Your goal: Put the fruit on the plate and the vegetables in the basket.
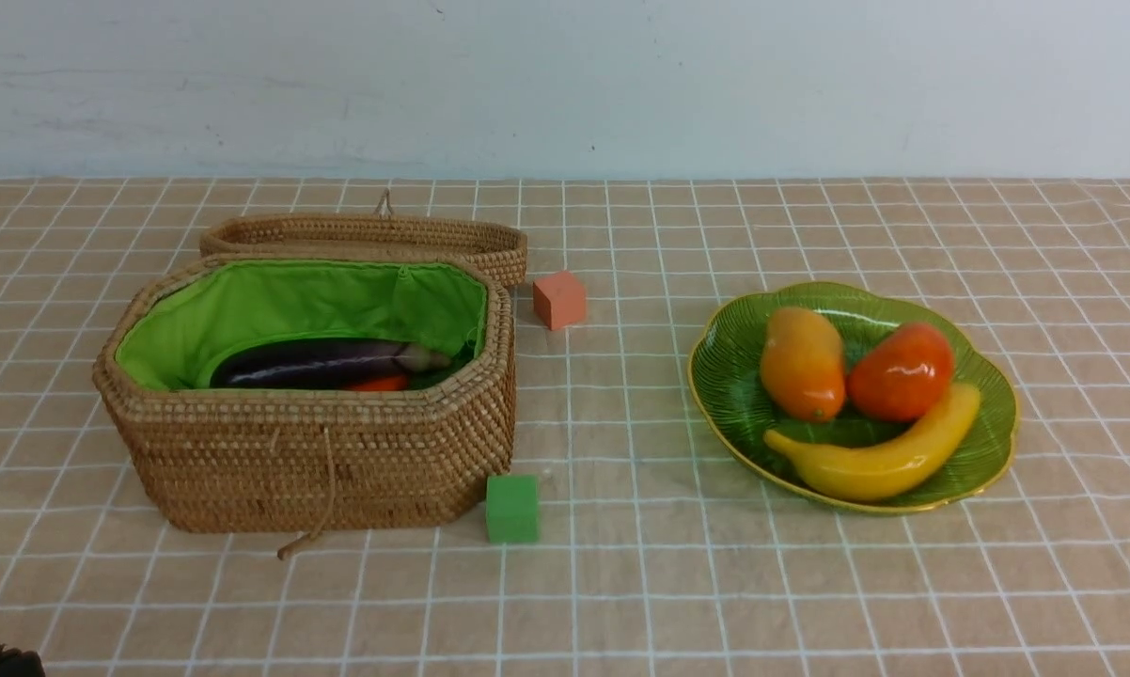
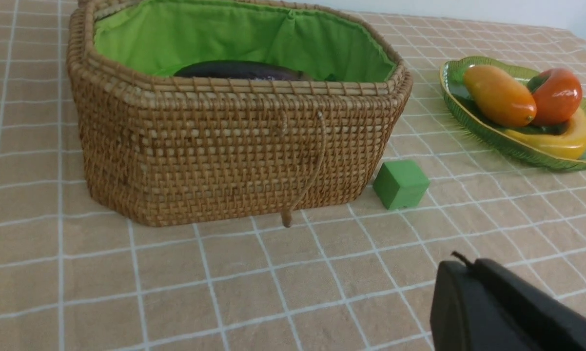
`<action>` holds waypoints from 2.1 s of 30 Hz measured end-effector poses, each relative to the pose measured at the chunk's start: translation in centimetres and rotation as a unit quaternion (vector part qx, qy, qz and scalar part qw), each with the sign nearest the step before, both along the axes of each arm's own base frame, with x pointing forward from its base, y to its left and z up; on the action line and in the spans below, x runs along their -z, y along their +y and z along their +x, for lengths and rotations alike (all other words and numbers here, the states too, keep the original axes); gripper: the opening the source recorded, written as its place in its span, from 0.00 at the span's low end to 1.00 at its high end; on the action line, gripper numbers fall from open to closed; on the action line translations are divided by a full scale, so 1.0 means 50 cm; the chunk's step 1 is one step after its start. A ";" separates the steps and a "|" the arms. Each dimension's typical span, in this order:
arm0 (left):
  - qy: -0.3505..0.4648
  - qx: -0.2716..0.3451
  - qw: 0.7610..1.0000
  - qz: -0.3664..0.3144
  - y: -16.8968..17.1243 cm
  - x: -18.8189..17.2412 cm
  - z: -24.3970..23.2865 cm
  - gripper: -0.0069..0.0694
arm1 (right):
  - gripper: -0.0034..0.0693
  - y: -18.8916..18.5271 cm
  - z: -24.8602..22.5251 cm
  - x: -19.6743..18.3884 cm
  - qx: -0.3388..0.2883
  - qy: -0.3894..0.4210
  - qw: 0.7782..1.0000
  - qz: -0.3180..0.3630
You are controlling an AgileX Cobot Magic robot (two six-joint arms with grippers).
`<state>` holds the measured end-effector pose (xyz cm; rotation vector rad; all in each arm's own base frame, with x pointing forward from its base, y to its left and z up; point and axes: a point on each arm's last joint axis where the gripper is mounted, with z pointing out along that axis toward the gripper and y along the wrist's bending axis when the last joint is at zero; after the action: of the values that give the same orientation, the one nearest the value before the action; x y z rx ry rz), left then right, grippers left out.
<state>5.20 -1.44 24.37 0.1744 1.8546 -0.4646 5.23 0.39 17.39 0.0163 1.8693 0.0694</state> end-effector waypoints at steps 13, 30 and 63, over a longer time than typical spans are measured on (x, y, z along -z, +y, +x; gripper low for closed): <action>0.016 -0.009 1.000 0.009 0.004 0.006 0.000 0.11 | 0.03 0.001 0.000 0.000 -0.001 0.000 1.000 0.006; -0.088 -0.056 0.994 -0.032 0.004 -0.020 -0.001 0.07 | 0.04 0.001 0.000 0.000 -0.002 0.000 1.000 0.007; 0.037 -0.146 0.988 -0.045 0.009 0.149 0.000 0.07 | 0.07 0.001 0.000 0.000 -0.002 0.000 1.000 0.007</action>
<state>5.18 -0.98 16.94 -0.1774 1.8887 -0.3534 5.22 0.45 17.39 0.0225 1.8689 0.0845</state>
